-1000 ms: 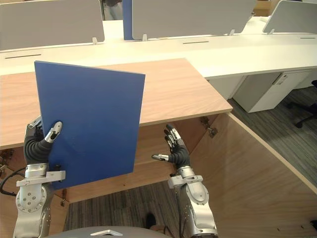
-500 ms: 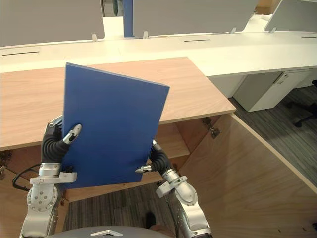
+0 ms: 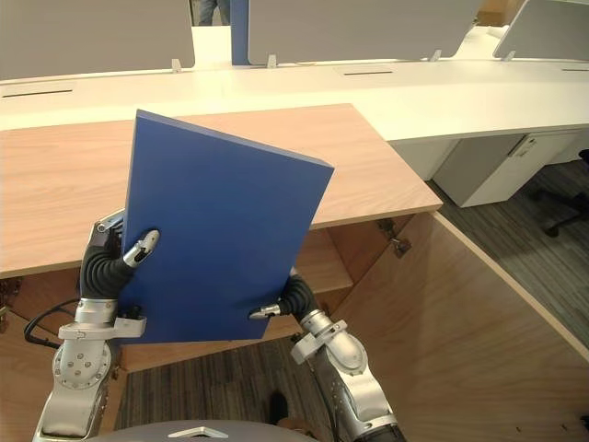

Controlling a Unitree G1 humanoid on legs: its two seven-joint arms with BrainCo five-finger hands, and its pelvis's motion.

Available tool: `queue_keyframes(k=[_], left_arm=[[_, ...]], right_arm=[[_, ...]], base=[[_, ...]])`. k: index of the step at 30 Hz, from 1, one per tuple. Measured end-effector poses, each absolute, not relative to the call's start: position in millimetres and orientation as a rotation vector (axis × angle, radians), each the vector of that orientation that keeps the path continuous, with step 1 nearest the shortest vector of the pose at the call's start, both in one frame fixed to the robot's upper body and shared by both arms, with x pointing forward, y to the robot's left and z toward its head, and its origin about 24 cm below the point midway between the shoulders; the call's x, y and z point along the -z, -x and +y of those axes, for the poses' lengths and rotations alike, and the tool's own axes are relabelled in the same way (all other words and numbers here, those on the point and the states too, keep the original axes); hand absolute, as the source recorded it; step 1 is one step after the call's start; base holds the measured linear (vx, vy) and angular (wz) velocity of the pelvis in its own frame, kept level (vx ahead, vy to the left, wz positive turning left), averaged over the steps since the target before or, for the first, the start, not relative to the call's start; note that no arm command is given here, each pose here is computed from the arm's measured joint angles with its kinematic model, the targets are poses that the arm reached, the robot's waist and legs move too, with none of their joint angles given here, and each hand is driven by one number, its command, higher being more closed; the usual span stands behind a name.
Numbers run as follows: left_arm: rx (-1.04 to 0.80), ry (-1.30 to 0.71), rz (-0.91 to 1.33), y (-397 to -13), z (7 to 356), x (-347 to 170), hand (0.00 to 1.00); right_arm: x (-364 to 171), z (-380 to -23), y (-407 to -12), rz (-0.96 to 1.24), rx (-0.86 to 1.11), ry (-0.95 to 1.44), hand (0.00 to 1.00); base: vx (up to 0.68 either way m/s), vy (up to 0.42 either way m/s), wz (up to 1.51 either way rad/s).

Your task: Walk over to the cabinet, pick up the folder, carry it to the office cabinet, place the folder inside the office cabinet, then close the office cabinet door

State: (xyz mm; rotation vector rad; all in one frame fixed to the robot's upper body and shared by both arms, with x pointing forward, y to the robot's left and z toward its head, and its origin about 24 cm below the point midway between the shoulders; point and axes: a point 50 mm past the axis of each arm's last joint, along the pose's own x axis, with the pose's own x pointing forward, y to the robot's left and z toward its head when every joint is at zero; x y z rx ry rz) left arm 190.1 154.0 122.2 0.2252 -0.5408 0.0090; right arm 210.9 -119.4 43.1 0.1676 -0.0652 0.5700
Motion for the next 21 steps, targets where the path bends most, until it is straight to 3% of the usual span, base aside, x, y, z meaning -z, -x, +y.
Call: queue_keyframes(k=[2, 3, 21], left_arm=[[-0.009, -0.224, -0.542, -190.2, 153.8, -122.4, 1.00], [-0.020, -0.220, -0.543, -190.2, 154.2, -122.5, 1.00], [-0.064, -0.112, -0.512, -189.7, 156.1, -115.6, 1.00]], right_arm=[[-43.5, -119.0, -211.5, -0.066, -0.565, -0.167, 0.00], [-44.9, -117.3, -212.9, -0.071, -0.563, -0.171, 1.00], [-62.5, -110.3, -221.6, -0.148, -0.518, -0.232, 1.00]], base=[[0.00, 0.000, 0.00], [0.00, 0.000, 0.00], [-0.01, 0.002, 0.01]])
